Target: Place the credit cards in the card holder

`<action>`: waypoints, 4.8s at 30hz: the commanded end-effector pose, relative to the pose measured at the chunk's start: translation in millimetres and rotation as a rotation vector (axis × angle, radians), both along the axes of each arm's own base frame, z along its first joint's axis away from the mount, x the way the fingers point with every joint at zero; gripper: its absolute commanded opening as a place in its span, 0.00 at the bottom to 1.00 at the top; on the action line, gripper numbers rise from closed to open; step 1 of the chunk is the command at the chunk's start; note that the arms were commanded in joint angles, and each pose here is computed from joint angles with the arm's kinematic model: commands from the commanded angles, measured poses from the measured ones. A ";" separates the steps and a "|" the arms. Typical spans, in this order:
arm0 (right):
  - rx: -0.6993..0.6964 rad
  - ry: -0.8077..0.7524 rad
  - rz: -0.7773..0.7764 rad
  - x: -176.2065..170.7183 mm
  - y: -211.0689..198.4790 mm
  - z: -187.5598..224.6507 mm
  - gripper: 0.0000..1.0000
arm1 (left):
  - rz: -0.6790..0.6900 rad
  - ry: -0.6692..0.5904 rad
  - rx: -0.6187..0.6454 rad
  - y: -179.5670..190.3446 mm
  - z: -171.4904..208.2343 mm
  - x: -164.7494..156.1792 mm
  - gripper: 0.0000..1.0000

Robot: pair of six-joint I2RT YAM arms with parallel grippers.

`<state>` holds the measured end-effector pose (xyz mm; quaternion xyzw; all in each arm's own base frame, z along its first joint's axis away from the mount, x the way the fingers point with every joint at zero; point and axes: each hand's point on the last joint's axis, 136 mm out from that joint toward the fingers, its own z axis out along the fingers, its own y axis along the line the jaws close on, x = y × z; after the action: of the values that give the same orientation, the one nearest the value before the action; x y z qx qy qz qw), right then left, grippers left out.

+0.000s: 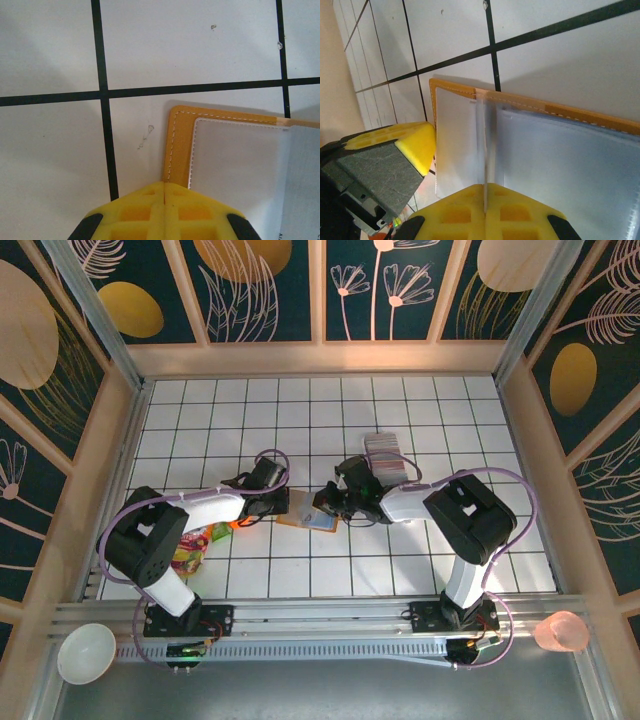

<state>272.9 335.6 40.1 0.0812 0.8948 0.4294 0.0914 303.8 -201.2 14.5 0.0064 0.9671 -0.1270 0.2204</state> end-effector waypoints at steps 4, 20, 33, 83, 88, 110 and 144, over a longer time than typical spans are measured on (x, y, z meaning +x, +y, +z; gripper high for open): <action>0.081 -0.042 0.007 3.7 4.7 21.5 0.00 | 0.001 0.100 0.094 21.0 -29.4 -22.9 0.00; 0.102 -0.017 0.002 1.2 5.8 13.7 0.00 | 0.002 0.105 0.095 21.9 -31.1 -23.8 0.00; 0.034 0.058 -0.067 -8.1 -3.9 -9.5 0.00 | -0.003 0.110 0.092 20.6 -32.6 -24.8 0.00; 0.105 0.048 0.033 -22.3 18.8 -0.9 0.00 | -0.006 0.107 0.089 20.4 -31.0 -24.8 0.00; 0.160 0.028 0.018 -22.0 20.6 6.0 0.00 | -0.003 0.104 0.088 20.8 -29.5 -24.9 0.00; 0.093 0.064 -0.004 -22.5 13.4 -18.0 0.00 | -0.027 0.037 0.000 -1.0 0.8 -5.7 0.29; 0.135 0.024 -0.079 -9.4 18.5 -6.9 0.00 | -0.038 0.135 0.081 16.3 -35.0 -31.4 0.00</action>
<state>260.3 348.8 34.5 0.1191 0.8675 0.4765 0.0791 304.7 -198.1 13.2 0.0156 0.9688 -0.1178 0.2177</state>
